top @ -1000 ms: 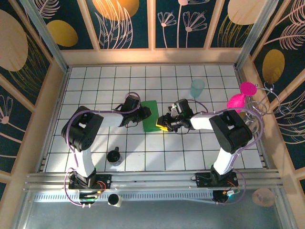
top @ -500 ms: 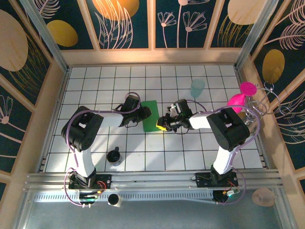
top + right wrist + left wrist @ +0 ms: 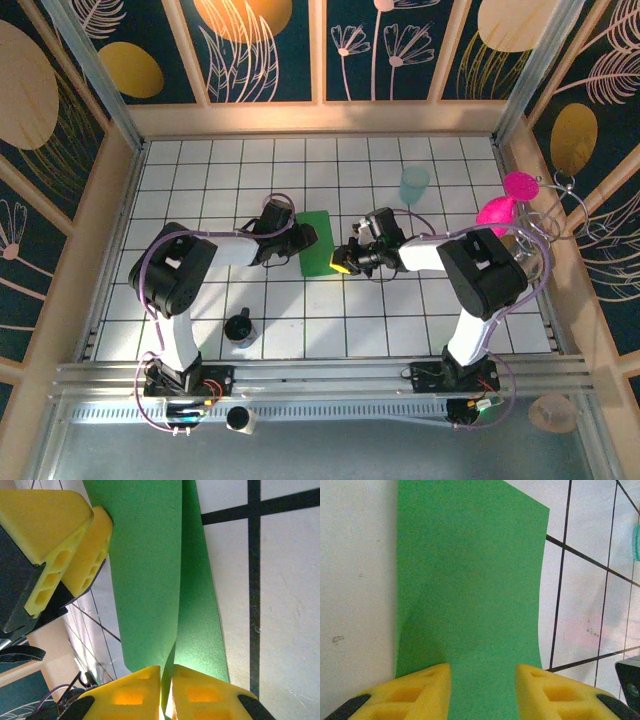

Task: Fold a paper plane with a square sheet of paper (pick it up from the middle)
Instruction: Fold the triangle a second time at the center of the table.

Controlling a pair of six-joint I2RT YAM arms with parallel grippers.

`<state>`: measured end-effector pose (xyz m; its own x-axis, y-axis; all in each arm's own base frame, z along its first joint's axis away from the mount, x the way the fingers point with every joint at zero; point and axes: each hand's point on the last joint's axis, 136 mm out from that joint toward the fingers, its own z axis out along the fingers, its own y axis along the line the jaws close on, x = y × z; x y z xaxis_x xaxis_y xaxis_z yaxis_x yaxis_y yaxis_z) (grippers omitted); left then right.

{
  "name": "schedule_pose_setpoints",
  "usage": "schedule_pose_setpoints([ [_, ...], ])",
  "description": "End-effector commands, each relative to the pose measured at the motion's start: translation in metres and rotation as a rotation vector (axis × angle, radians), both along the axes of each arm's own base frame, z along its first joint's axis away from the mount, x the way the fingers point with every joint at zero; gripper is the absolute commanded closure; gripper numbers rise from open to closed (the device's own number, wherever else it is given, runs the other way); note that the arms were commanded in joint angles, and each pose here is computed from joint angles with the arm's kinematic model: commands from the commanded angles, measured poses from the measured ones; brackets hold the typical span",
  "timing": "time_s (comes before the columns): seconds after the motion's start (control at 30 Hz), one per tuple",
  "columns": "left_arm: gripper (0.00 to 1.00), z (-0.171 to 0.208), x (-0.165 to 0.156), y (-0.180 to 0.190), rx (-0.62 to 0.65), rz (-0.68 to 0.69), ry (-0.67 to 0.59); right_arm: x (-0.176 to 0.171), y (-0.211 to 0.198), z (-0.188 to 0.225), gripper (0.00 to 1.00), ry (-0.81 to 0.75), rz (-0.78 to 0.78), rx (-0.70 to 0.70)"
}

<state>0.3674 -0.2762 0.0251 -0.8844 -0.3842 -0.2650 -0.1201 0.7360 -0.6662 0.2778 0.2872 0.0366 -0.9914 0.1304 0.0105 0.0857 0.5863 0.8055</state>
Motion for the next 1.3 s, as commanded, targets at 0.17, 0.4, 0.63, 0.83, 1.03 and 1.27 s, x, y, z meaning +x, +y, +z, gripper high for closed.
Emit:
schedule_pose_setpoints([
  [0.17, 0.60, 0.015, 0.008, -0.001, 0.015, -0.023, -0.040, -0.003, -0.011, 0.002, 0.94, 0.002, -0.016, -0.033],
  [0.4, 0.59, 0.049, 0.018, -0.005, -0.022, -0.037, -0.133, -0.012, -0.024, 0.002, 0.95, 0.012, -0.025, -0.067],
  [0.63, 0.61, 0.031, 0.017, -0.011, -0.048, -0.056, -0.091, -0.023, -0.032, 0.001, 0.95, 0.032, -0.024, -0.090],
  [0.83, 0.64, 0.012, 0.018, -0.012, -0.029, -0.056, -0.045, -0.020, -0.032, 0.004, 0.95, 0.022, -0.026, -0.083],
  [1.03, 0.65, 0.009, 0.021, -0.007, 0.001, -0.033, -0.046, -0.012, -0.026, 0.010, 0.95, -0.005, -0.011, -0.070],
  [1.27, 0.65, 0.007, 0.020, -0.006, 0.016, -0.036, -0.044, -0.007, -0.022, 0.008, 0.95, -0.002, -0.007, -0.070],
])
